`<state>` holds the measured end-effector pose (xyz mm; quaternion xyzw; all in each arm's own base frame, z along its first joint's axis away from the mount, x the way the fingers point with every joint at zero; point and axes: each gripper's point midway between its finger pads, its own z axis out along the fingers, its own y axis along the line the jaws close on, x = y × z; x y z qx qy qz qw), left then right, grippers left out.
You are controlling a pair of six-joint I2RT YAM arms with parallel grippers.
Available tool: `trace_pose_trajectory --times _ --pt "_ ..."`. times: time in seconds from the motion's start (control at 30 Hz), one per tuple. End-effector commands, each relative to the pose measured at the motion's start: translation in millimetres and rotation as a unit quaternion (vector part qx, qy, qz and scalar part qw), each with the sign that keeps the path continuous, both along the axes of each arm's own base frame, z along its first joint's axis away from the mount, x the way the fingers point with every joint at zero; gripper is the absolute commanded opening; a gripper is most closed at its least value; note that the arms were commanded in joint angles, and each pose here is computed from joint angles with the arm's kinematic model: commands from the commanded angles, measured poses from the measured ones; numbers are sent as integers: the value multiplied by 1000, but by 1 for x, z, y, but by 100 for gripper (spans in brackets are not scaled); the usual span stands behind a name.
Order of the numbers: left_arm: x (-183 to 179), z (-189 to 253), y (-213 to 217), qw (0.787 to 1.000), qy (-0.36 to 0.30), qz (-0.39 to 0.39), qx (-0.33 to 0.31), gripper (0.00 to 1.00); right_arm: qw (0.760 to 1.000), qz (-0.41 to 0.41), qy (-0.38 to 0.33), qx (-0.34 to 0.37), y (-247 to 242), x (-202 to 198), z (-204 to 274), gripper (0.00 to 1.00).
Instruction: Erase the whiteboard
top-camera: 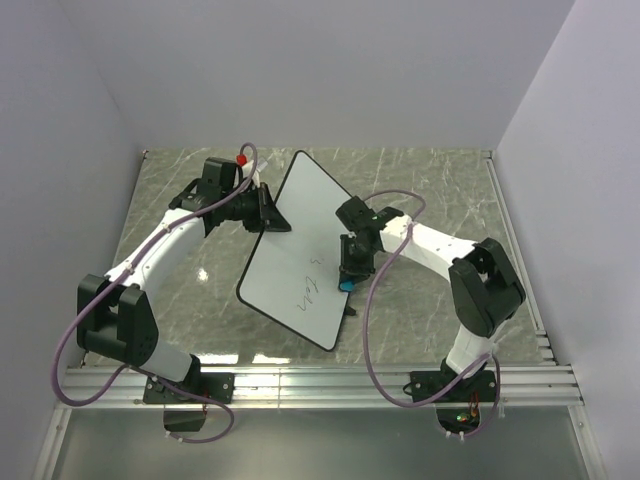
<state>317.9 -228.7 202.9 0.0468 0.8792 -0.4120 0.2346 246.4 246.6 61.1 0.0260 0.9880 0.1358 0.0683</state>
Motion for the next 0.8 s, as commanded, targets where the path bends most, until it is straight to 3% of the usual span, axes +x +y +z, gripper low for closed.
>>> trace_pose_trajectory --times 0.0,0.2,0.3,0.57,0.77 --pt "-2 -19 -24 993 -78 -78 43 0 998 20 -50 44 35 14 11 0" --pt "2 -26 -23 995 -67 -54 46 0 974 47 -148 164 95 40 94 0" --pt "5 -28 -22 996 -59 -39 47 0 965 44 -165 201 107 46 114 0" --pt "5 -30 -22 997 -53 -26 41 0 955 22 -166 245 110 38 109 0" --pt "4 -32 -20 998 -50 -21 45 0 971 0 -139 195 86 25 58 0"
